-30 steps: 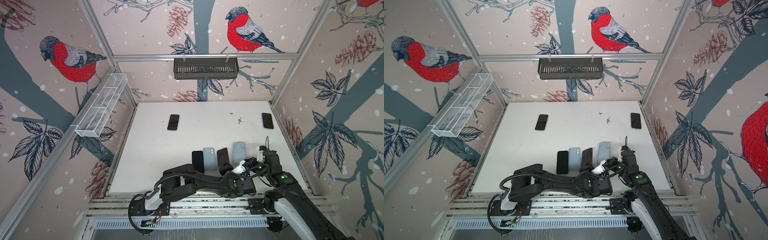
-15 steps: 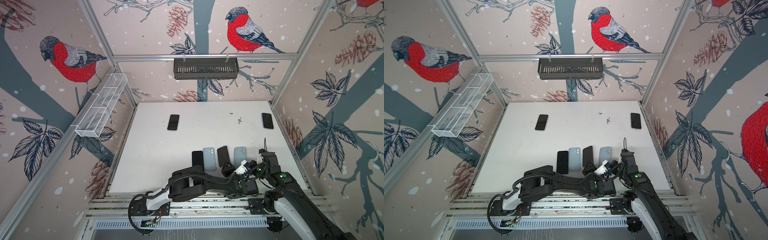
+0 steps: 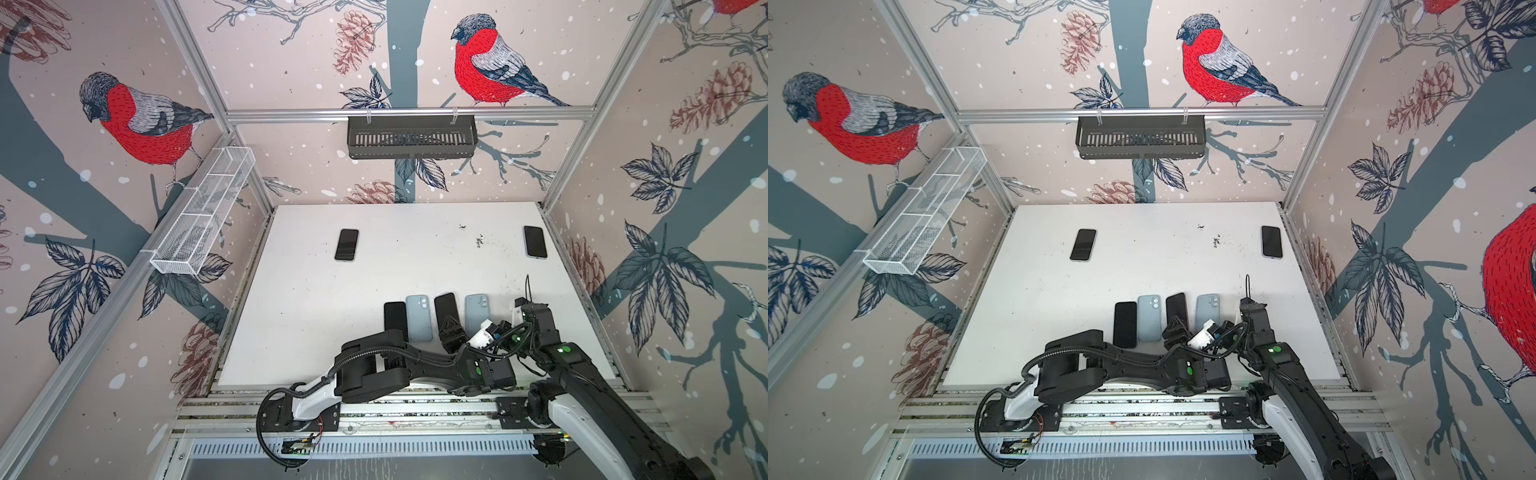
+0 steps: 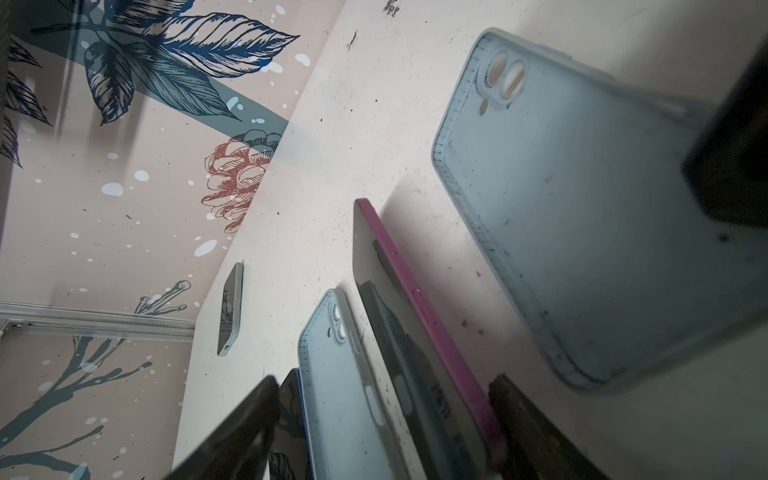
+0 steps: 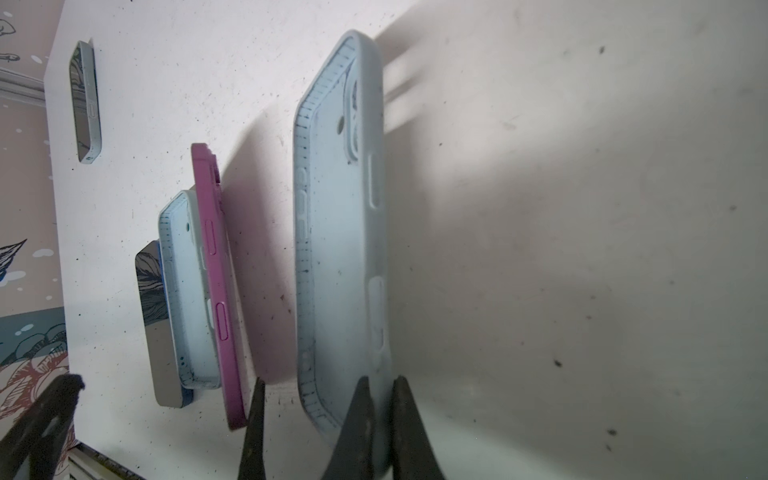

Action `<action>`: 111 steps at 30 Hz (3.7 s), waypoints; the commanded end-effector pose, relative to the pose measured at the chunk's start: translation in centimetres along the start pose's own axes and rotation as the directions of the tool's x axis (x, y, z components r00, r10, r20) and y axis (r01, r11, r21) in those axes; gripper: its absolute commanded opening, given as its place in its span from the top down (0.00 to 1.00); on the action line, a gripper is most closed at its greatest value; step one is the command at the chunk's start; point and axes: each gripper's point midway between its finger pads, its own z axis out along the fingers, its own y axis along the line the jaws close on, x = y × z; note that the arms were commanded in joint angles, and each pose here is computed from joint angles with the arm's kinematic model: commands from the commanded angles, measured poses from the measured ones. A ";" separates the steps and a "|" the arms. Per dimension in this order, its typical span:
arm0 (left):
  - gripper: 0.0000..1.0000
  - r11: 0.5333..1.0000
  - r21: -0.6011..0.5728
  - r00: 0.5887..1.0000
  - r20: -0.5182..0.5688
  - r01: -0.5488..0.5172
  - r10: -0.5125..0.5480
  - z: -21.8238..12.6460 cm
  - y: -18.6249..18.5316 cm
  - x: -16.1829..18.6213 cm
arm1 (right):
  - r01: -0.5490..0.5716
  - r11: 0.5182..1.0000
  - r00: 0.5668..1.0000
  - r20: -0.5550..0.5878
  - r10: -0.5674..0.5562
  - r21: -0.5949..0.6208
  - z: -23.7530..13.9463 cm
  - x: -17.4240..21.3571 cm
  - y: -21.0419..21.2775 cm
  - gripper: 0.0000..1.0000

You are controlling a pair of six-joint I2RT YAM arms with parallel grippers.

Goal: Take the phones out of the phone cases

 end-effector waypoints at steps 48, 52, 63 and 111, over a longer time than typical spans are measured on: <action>0.01 0.700 0.230 0.714 0.031 0.676 -0.699 -7.4 17.2 2.8 | 0.114 0.993 0.992 -0.064 -0.111 0.039 3.4 1.2 0.5 1.00; 0.01 0.707 0.218 0.720 0.028 0.673 -0.694 -7.3 17.4 3.2 | 0.134 0.989 0.990 -0.057 -0.131 0.062 3.5 0.8 0.3 1.00; 0.01 0.700 0.212 0.714 0.020 0.682 -0.700 -7.3 17.6 3.7 | 0.159 0.986 0.985 -0.081 -0.155 0.041 3.6 1.3 0.7 0.94; 0.03 0.633 -0.004 0.594 -0.343 0.774 -0.728 6.2 34.0 15.1 | 0.414 0.907 0.871 0.321 -0.372 -0.074 -5.5 -8.9 14.9 0.00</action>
